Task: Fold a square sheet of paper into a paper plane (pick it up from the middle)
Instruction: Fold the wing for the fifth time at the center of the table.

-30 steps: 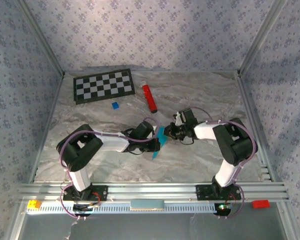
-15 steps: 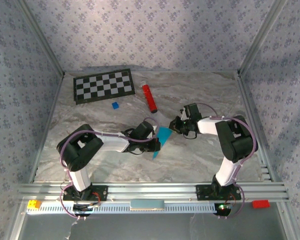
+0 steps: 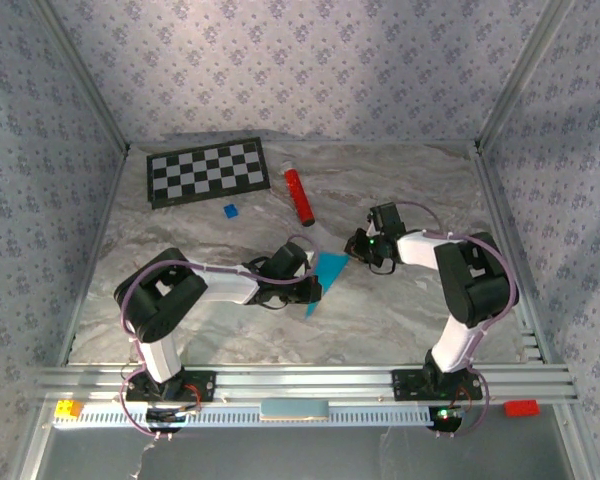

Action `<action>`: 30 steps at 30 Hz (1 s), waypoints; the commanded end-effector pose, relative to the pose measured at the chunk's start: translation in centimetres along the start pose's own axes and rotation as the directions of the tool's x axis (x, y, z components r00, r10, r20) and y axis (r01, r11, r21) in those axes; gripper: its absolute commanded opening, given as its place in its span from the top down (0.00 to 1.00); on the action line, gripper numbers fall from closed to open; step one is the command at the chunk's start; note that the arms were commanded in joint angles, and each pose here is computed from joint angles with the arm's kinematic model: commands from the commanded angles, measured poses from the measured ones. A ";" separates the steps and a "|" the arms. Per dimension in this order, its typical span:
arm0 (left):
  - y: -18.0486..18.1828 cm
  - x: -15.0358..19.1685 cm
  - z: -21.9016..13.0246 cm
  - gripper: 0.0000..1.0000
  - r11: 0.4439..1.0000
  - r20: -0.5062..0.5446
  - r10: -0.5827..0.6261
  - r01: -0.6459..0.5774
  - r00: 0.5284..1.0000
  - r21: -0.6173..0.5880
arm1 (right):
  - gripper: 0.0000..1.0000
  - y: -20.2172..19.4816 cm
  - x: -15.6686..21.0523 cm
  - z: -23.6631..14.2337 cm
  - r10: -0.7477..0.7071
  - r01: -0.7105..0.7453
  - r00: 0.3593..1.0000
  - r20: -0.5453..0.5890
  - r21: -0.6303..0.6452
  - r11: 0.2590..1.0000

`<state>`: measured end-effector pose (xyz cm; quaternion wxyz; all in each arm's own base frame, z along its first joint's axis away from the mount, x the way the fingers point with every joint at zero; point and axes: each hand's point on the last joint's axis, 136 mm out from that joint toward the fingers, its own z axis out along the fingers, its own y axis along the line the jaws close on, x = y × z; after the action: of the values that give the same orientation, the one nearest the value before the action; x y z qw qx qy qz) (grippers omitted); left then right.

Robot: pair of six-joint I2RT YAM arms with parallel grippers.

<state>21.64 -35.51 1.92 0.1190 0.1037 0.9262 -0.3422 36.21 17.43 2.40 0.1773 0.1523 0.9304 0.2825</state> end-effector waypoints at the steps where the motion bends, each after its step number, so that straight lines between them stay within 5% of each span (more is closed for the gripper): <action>1: 5.7 5.8 0.5 1.00 0.979 -0.178 -0.084 0.048 0.981 -0.199 | 0.86 -0.3 -2.0 -1.8 -0.045 0.043 0.995 0.089 0.035 0.998; 8: 5.5 5.6 0.4 1.00 0.979 -0.174 -0.081 0.046 0.981 -0.196 | 0.85 2.9 -0.6 -4.2 -0.085 0.097 0.992 0.088 -0.138 0.986; 15: 5.2 5.4 0.5 1.00 0.980 -0.175 -0.072 0.037 0.982 -0.194 | 0.86 5.4 4.4 -2.4 -0.161 0.142 0.985 -0.060 -0.246 0.959; 30: 1.1 1.6 -1.1 1.00 0.993 -0.096 -0.044 0.033 0.994 -0.114 | 0.95 -0.9 6.1 0.7 -0.048 0.037 0.990 -0.132 -0.081 0.996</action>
<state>21.55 -35.47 2.19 0.1039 0.1015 0.9340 -0.3265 31.36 21.41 2.03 0.1348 0.0775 0.9163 0.3690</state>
